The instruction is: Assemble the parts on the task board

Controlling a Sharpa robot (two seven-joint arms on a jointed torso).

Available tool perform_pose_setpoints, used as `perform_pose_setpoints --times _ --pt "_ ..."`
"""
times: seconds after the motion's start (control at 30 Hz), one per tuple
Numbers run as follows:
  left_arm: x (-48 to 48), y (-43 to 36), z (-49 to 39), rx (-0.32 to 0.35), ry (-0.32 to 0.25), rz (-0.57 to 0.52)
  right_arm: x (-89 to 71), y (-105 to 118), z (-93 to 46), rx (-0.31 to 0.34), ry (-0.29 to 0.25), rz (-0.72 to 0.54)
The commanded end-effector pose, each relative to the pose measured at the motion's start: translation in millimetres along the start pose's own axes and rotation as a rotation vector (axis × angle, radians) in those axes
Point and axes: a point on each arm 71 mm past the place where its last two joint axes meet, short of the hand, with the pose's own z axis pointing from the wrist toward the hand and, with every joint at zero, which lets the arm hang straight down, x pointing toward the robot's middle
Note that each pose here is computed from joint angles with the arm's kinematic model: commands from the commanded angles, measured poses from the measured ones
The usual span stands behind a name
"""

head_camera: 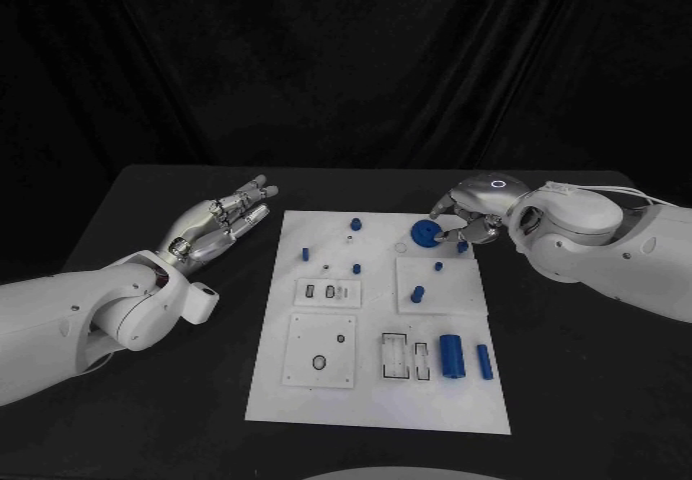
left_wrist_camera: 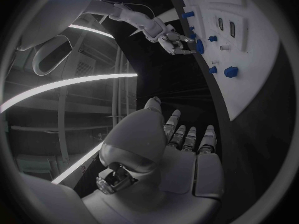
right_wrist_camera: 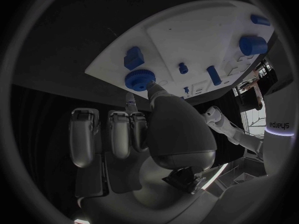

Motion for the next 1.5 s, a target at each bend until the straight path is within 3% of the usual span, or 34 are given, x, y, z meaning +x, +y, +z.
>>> perform_pose_setpoints --times 0.03,0.43,0.9,1.07,1.37,1.5 --pt "1.3 -7.0 1.4 0.086 0.01 -0.009 -1.0 2 -0.7 0.009 -0.036 0.003" --pt "3.2 -6.4 3.1 0.083 0.019 -0.014 9.4 3 3.8 0.023 0.005 0.002" --pt "4.6 -5.5 4.5 0.076 0.028 -0.02 10.1 4 7.9 0.023 -0.006 0.002" --pt "4.5 -5.4 4.4 0.074 0.028 -0.021 8.5 3 6.5 0.014 -0.033 0.005" --pt "4.4 -4.9 4.7 0.072 0.03 -0.022 1.8 6 4.2 -0.003 -0.126 0.02" --pt "4.1 -4.8 4.6 0.071 0.029 -0.021 1.0 5 4.1 0.012 -0.138 0.022"
